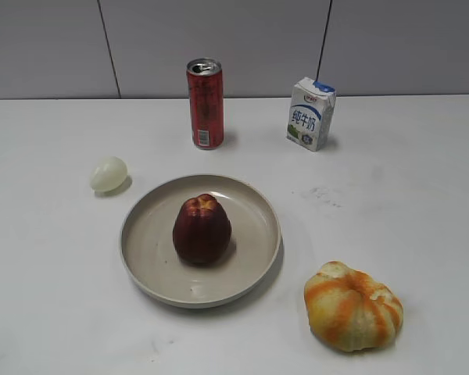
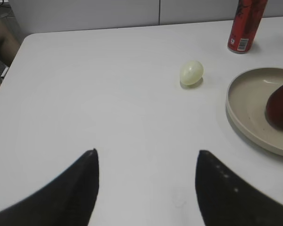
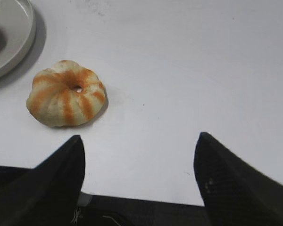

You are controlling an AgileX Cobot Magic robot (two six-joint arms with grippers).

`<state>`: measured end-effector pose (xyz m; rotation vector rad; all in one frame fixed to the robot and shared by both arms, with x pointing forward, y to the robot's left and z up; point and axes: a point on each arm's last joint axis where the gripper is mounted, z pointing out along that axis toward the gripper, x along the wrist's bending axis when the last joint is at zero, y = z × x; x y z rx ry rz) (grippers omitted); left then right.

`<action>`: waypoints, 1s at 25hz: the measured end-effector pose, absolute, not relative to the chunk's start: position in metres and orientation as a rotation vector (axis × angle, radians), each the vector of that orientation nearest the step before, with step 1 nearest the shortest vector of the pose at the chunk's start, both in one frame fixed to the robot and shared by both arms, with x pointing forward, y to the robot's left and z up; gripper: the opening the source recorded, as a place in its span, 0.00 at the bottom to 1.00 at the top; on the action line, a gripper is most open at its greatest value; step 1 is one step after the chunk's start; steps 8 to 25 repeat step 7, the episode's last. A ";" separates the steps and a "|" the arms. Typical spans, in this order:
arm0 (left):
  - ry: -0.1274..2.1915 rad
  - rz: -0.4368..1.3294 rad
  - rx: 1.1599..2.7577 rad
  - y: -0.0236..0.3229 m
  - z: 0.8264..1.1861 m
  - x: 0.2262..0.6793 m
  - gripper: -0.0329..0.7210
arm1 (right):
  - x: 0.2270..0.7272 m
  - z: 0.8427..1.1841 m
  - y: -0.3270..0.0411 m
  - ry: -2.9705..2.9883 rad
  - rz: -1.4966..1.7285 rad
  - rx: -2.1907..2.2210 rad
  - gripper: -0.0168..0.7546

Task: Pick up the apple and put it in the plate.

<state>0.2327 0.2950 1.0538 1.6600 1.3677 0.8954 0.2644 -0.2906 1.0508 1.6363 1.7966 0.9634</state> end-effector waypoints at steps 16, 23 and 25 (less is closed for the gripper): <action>1.368 0.895 1.660 0.295 1.054 0.233 0.69 | 0.238 1.052 -0.294 1.680 1.091 1.522 0.76; 1.368 0.895 1.660 0.295 1.054 0.233 0.69 | 0.238 1.052 -0.294 1.680 1.091 1.522 0.76; 1.368 0.895 1.660 0.295 1.054 0.233 0.69 | 0.238 1.052 -0.294 1.680 1.091 1.522 0.76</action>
